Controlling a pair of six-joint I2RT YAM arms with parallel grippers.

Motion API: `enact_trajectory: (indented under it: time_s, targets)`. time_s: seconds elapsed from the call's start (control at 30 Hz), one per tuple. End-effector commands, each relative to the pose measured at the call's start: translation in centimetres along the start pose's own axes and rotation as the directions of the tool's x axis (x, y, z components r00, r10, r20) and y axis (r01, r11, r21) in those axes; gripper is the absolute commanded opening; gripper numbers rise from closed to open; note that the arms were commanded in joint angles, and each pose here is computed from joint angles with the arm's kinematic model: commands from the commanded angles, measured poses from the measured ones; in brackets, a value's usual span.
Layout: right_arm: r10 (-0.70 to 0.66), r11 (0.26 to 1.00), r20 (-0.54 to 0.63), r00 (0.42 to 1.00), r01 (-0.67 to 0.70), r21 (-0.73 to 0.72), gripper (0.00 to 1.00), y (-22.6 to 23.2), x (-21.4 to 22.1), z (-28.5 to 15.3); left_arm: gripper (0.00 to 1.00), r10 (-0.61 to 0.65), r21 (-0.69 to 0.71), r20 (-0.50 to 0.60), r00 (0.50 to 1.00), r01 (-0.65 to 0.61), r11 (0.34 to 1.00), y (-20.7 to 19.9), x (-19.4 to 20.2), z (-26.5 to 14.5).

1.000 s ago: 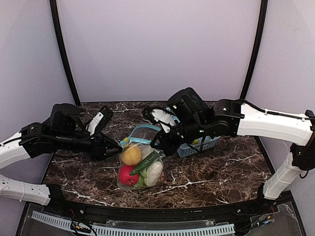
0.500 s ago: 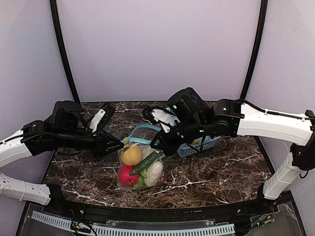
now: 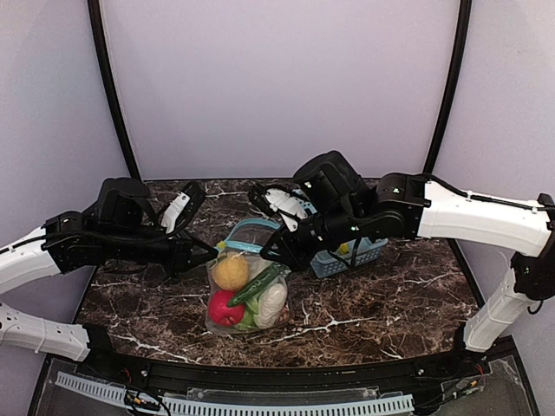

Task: Place the food in the zip-top bag and seal the zipper
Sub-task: Pass from the right arm to the left

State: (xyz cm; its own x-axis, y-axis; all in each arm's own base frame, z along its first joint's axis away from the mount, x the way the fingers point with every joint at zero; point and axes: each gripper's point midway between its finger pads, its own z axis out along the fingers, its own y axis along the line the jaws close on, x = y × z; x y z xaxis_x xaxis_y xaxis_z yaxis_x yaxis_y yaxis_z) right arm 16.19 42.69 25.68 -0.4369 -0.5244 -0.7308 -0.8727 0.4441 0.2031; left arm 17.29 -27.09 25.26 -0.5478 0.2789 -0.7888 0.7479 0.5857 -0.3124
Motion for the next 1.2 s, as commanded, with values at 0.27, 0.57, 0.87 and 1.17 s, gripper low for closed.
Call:
enact_trajectory:
  time_s: [0.27, 0.57, 0.87, 1.17]
  targets:
    - [-0.055, 0.996, 0.164, 0.985, 0.066, -0.062, 0.54, 1.7, -5.2, -2.9, 0.01, -0.006, 0.030, 0.066, 0.998, 0.004, 1.000, -0.8, -1.1, -2.4]
    - [-0.087, 0.971, 0.207, 0.974, 0.130, -0.202, 0.74, 2.5, -7.1, -4.2, 0.01, 0.021, 0.117, 0.083, 0.996, -0.031, 0.993, -2.4, -1.0, -3.7]
    - [-0.168, 0.914, 0.227, 0.959, 0.238, -0.329, 0.75, 5.1, -8.1, -3.5, 0.01, 0.046, 0.170, 0.049, 0.998, -0.053, 0.984, -3.3, -0.4, -3.3]
    - [-0.236, 0.861, 0.218, 0.947, 0.308, -0.405, 0.56, 6.1, -7.6, -0.8, 0.01, 0.057, 0.203, 0.044, 0.997, -0.065, 0.977, -3.8, -0.5, -2.7]
